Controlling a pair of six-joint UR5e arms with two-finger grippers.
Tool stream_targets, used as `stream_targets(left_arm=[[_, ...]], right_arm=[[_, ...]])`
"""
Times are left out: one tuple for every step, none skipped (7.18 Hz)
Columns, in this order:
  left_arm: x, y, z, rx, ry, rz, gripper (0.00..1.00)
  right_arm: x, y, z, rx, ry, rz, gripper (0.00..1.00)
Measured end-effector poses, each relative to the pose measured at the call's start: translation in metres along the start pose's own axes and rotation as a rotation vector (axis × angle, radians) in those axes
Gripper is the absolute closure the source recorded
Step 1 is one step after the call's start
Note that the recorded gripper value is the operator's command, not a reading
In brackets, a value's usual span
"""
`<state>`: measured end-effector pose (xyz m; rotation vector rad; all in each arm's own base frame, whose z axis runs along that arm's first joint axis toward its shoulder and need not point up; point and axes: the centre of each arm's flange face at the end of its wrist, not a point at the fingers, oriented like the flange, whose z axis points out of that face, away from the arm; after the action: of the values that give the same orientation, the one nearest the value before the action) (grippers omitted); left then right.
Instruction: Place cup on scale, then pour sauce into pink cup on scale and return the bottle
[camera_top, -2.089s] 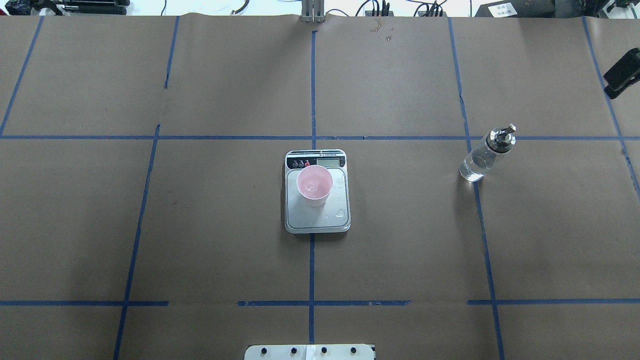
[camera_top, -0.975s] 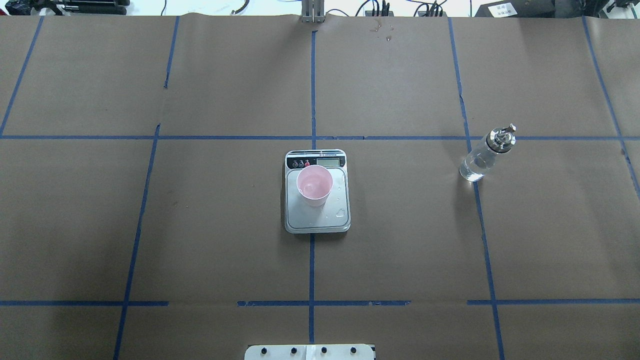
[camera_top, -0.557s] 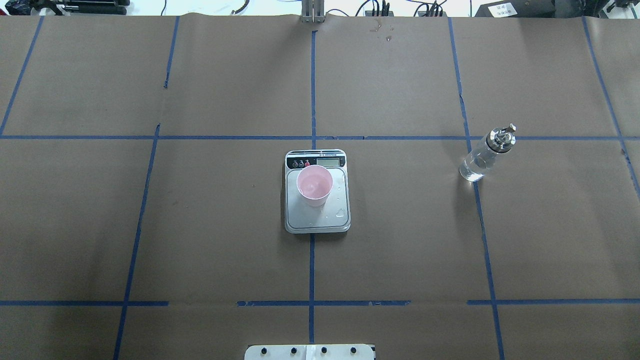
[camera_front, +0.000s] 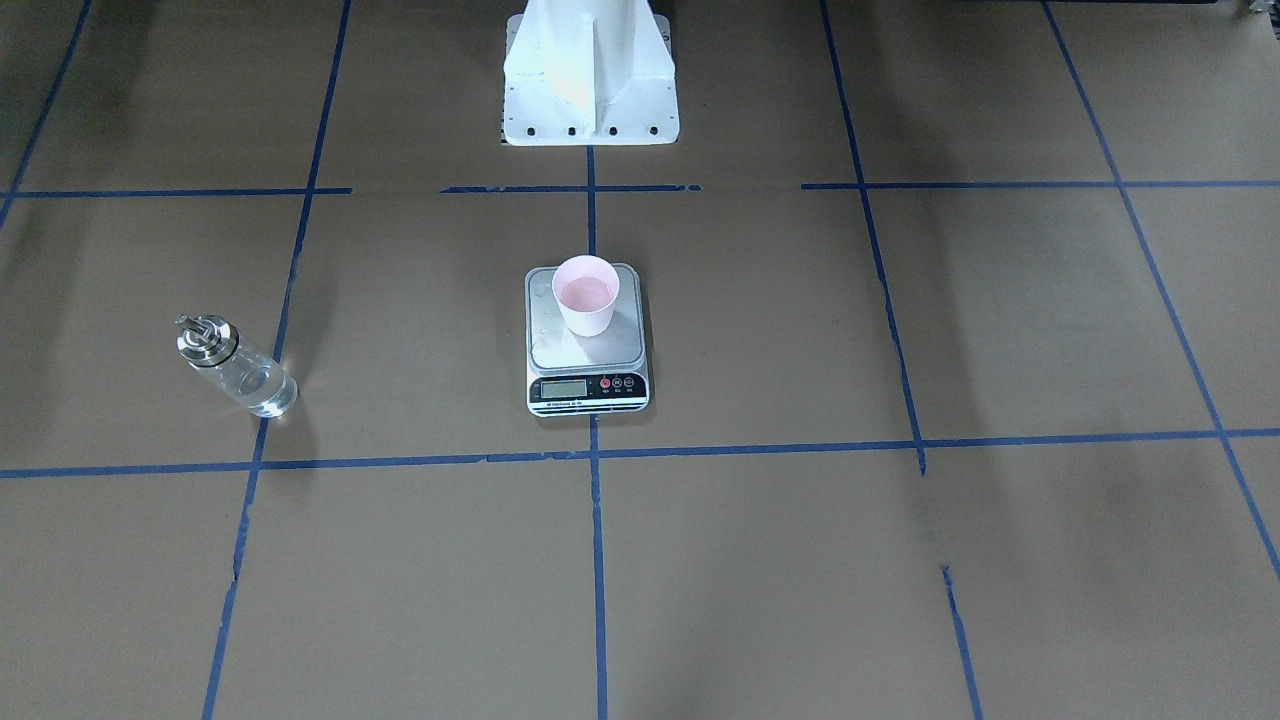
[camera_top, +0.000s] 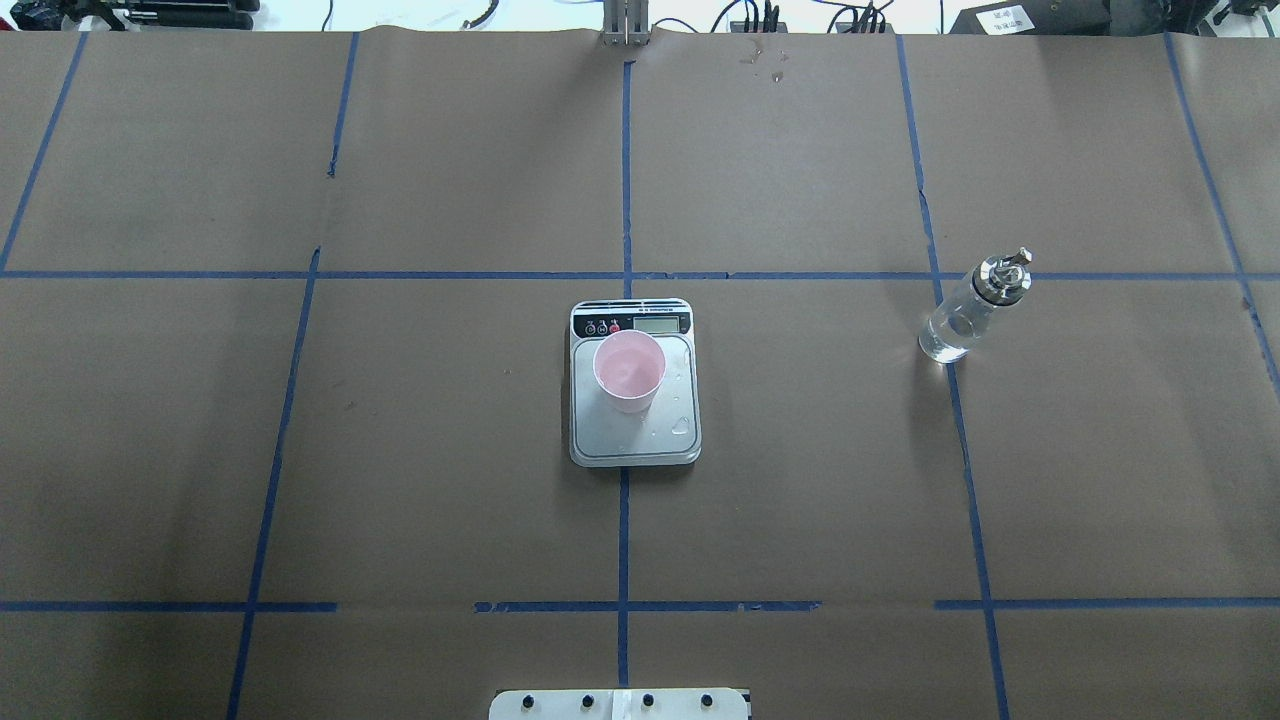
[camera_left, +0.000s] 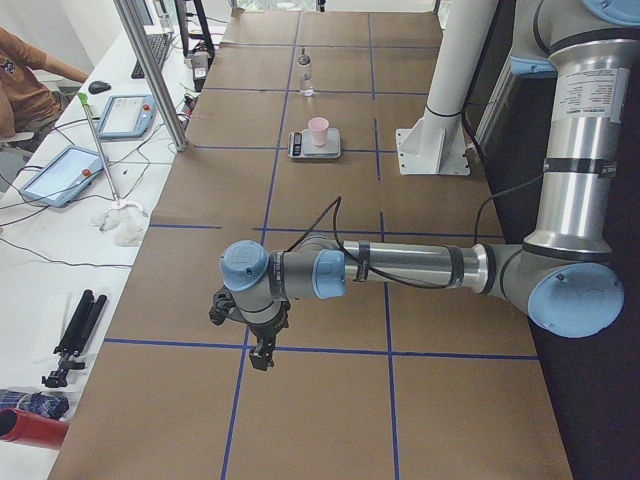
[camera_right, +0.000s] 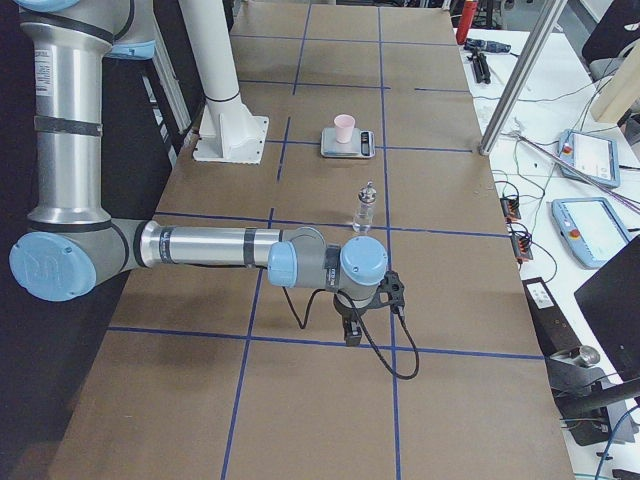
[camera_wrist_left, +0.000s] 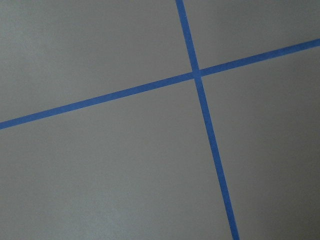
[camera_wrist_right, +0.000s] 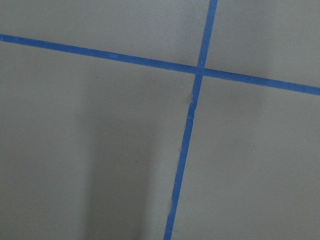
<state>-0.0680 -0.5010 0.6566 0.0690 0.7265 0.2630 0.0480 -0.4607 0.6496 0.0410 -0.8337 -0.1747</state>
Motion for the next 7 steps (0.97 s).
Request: stream_targets(left_arm=[[-0.0010,0.0002,-0.0017,0.008,-0.002,-0.001,0.00],[-0.0022,0.0008,-0.0034,0.013,-0.003,-0.004,0.00],[-0.0027,0.0008,-0.0045,0.016,-0.004,-0.005,0.00],[-0.0027,0.0006,-0.0050,0.017,-0.005,-0.007,0.00],[-0.0025,-0.0001,-0.0061,0.019,-0.005,-0.025,0.00],[-0.0020,-0.0017,-0.0077,0.022,-0.005,-0.070,0.00],[-0.0012,-0.0037,-0.0095,0.026,-0.006,-0.117,0.00]], right_arm=[[0.0005,0.0007,-0.0001,0.000,0.002,0.000,0.00],[0.0007,0.0009,-0.0007,0.001,0.004,-0.001,0.00],[0.0007,0.0006,-0.0020,0.004,0.007,-0.001,0.00],[0.0008,-0.0003,-0.0037,0.007,0.009,-0.002,0.00],[0.0009,-0.0011,-0.0053,0.011,0.010,-0.002,0.00],[0.0011,-0.0017,-0.0063,0.013,0.012,-0.002,0.00],[0.0018,-0.0018,-0.0073,0.014,0.015,0.007,0.00]])
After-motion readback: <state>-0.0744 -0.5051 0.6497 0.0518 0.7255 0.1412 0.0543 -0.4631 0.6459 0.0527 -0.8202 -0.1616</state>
